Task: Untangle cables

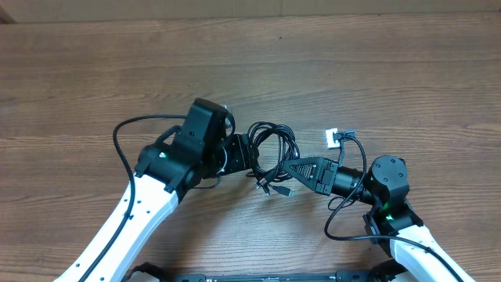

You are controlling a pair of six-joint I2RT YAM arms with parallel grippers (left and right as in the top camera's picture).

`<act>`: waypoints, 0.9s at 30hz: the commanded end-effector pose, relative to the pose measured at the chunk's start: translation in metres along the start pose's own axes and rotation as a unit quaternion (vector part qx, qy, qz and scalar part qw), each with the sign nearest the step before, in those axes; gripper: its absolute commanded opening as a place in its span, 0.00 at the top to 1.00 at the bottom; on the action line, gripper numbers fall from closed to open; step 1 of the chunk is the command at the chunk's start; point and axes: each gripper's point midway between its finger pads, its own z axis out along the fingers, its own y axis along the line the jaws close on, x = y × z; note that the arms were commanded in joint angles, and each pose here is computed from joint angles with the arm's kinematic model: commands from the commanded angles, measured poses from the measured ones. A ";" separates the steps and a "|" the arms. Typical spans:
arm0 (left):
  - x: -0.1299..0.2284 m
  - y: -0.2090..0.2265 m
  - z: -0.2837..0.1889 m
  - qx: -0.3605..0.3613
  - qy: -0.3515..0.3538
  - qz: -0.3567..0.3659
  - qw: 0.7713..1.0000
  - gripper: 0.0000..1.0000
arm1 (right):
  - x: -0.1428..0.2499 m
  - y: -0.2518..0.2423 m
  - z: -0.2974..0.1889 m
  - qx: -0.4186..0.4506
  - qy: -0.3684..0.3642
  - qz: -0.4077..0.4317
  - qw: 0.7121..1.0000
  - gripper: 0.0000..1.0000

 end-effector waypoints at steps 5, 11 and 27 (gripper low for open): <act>0.014 0.002 0.013 0.003 0.017 -0.064 0.998 0.91 | -0.006 0.012 -0.001 -0.012 -0.009 -0.005 1.000 0.96; -0.014 -0.003 0.011 0.017 -0.039 -0.060 0.997 0.96 | 0.003 0.016 -0.001 -0.024 0.018 -0.004 1.000 0.96; -0.020 -0.016 -0.007 0.120 0.014 -0.035 0.992 0.96 | -0.021 -0.030 -0.004 0.083 -0.066 -0.034 0.994 0.96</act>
